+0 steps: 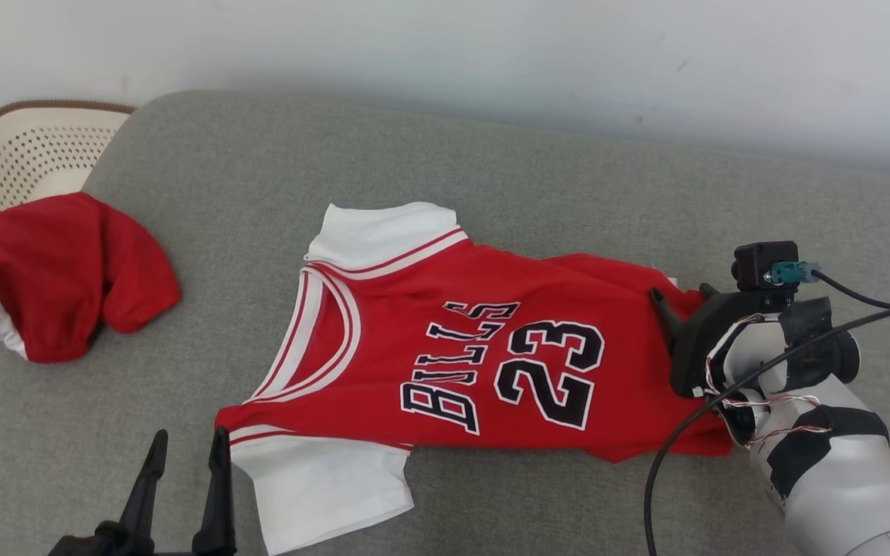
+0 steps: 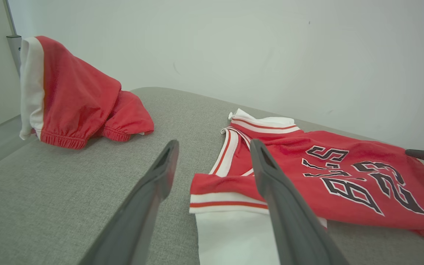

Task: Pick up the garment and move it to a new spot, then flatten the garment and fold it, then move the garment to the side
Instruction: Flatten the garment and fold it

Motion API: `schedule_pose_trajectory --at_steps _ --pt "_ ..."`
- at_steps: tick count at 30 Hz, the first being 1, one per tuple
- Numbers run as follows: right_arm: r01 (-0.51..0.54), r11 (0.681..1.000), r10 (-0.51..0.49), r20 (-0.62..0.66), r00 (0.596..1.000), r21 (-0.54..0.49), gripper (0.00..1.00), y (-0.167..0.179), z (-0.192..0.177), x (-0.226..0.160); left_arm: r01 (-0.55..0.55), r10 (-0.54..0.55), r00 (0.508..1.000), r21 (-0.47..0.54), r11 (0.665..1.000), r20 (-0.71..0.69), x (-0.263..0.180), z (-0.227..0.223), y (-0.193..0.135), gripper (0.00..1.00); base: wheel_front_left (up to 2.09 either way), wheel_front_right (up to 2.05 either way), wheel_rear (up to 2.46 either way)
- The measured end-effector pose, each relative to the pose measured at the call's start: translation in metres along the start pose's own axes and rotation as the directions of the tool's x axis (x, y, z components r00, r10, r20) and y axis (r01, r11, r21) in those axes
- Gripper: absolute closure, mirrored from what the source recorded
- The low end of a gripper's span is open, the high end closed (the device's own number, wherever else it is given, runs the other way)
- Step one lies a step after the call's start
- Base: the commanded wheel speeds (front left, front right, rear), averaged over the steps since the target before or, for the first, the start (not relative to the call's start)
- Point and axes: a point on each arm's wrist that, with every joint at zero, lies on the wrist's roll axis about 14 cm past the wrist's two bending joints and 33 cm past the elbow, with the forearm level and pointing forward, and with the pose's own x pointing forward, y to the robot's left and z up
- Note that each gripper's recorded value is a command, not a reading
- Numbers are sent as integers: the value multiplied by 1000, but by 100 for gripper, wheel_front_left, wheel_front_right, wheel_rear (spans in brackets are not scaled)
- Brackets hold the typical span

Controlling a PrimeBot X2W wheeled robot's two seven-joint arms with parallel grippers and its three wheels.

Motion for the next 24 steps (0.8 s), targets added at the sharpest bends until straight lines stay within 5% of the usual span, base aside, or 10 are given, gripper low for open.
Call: schedule_pose_trajectory --at_steps 12,13,14,15,24 --pt "8 999 -15 -180 983 -41 0 -6 -31 21 -21 20 1000 -10 1000 -23 3 -7 5 0 0 0 0" --pt "9 999 -17 -188 982 -44 55 -7 -32 23 -21 21 999 -12 1000 -24 3 -8 4 0 0 0 0" --pt "10 999 -19 -198 980 -46 91 -7 -33 24 -23 22 999 -11 1000 -24 4 -8 5 0 0 0 0" --pt "7 999 -17 -202 979 -50 100 -7 -34 25 -25 24 999 -11 1000 -25 4 -8 5 0 0 0 0" --pt "12 998 -15 -33 999 -66 100 -11 9 35 -51 51 998 -11 999 -34 2 -10 11 0 0 0 0"
